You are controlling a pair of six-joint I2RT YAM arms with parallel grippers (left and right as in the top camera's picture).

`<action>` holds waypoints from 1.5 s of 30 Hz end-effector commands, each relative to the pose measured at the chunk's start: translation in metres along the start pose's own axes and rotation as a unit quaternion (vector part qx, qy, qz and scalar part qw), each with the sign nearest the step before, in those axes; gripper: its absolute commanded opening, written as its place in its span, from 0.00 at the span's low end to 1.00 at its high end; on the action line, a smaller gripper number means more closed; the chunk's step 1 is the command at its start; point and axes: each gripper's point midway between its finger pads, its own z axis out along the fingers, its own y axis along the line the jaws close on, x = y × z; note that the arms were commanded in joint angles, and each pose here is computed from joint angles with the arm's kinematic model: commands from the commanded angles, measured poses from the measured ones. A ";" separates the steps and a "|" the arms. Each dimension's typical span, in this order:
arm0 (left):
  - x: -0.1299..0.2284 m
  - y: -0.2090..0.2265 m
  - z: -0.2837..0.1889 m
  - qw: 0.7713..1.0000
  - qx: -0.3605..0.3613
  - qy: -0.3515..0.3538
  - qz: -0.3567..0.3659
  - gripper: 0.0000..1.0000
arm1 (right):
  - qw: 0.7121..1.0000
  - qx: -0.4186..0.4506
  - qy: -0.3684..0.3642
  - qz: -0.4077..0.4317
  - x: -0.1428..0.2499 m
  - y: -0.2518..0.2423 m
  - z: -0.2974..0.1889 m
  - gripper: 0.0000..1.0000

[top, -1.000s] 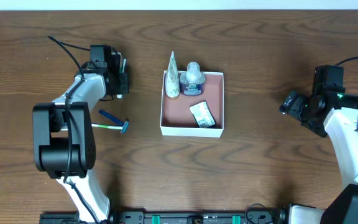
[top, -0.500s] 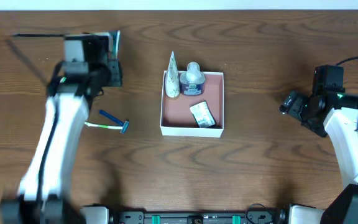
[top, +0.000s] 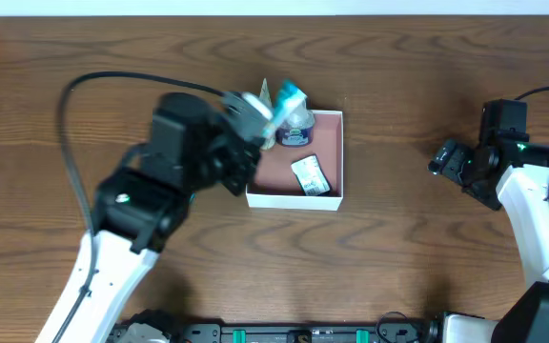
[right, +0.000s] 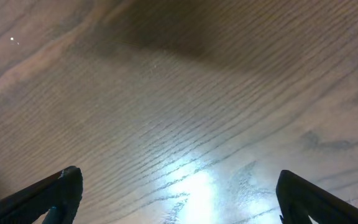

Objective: Pack container
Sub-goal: 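Carry the toothpaste tube into the box and release it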

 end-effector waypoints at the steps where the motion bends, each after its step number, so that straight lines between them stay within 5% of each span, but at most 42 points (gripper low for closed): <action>1: 0.011 -0.018 0.023 0.994 0.038 0.035 0.093 0.11 | 1.000 0.001 -0.005 -0.003 -0.005 -0.001 -0.002 0.99; 12: 0.076 -0.002 0.096 0.950 0.062 0.174 0.250 0.06 | 1.000 0.001 -0.006 -0.003 -0.005 -0.001 -0.002 0.99; 23: 0.098 -0.002 0.112 0.924 0.096 0.206 0.309 0.06 | 1.000 0.000 -0.006 -0.003 -0.005 -0.001 -0.002 0.99; 28: 0.098 -0.002 0.112 0.923 0.095 0.204 0.311 0.27 | 1.000 0.001 -0.006 -0.003 -0.005 -0.001 -0.002 0.99; 33: 0.098 -0.002 0.112 0.923 0.096 0.204 0.311 0.59 | 1.000 0.001 -0.005 -0.003 -0.005 -0.001 -0.002 0.99; 41: 0.085 -0.021 0.106 0.924 0.098 0.185 0.319 0.63 | 1.000 0.001 -0.006 -0.003 -0.005 -0.001 -0.002 0.99; 45: 0.065 -0.042 0.088 0.945 0.086 0.155 0.275 0.63 | 1.000 0.001 -0.005 -0.003 -0.005 -0.001 -0.002 0.99</action>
